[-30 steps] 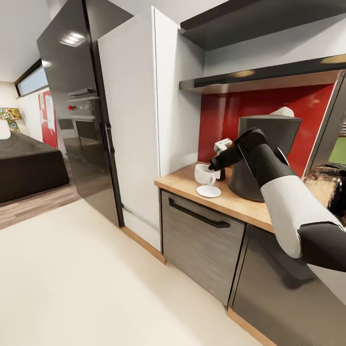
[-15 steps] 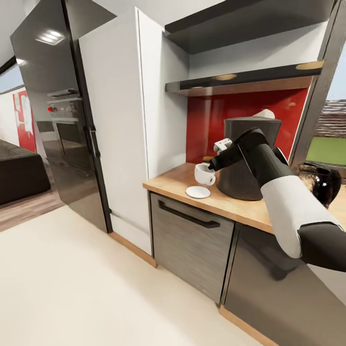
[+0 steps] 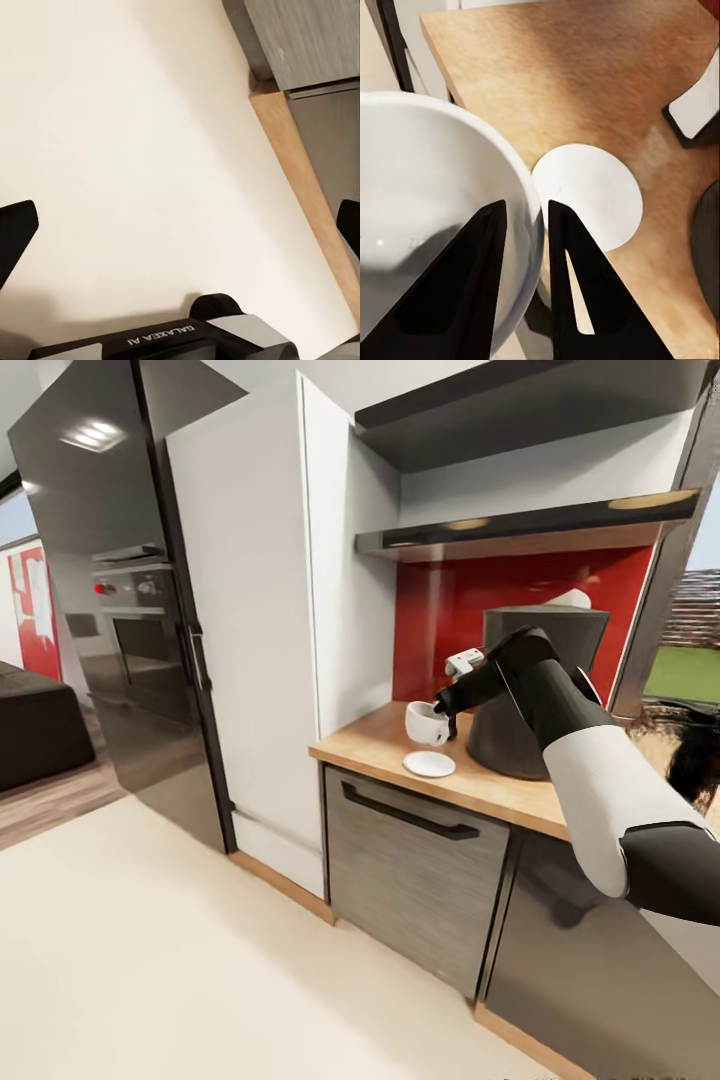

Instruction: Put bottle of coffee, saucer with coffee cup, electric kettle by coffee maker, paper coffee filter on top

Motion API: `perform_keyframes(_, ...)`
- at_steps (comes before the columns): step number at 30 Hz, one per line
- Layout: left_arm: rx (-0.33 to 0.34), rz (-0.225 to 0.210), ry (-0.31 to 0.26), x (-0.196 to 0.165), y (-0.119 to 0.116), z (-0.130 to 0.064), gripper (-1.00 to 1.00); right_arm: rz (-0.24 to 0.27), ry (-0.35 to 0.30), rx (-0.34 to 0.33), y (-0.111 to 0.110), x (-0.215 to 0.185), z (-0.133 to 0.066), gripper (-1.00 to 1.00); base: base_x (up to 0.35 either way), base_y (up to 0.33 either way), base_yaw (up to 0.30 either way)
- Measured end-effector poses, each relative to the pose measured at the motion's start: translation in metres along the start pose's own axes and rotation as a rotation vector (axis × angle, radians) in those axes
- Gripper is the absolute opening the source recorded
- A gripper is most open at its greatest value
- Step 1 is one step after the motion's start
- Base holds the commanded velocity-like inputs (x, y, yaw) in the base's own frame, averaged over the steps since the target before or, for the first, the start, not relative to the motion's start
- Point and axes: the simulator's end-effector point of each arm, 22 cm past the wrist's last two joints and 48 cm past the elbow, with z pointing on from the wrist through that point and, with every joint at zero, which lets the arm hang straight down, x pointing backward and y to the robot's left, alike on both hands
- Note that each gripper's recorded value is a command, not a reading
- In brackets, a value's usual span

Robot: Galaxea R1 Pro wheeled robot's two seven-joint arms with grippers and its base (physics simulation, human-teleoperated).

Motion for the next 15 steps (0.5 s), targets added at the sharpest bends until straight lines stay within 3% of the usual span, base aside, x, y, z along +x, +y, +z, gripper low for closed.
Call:
perform_keyframes(5, 0.003, 0.002, -0.003, -0.0015, -0.0014, -0.0004, 1.0, -0.002, -0.004, 0.003, 0.0001, -0.0018, -0.0035, -1.0, 0.003, 0.117, -0.194)
perform_keyframes(15, 0.004, 0.004, -0.006, -0.0027, -0.0022, -0.0007, 1.0, -0.003, -0.006, 0.004, 0.0005, -0.0029, -0.0059, -1.0, 0.0, 0.269, -0.088)
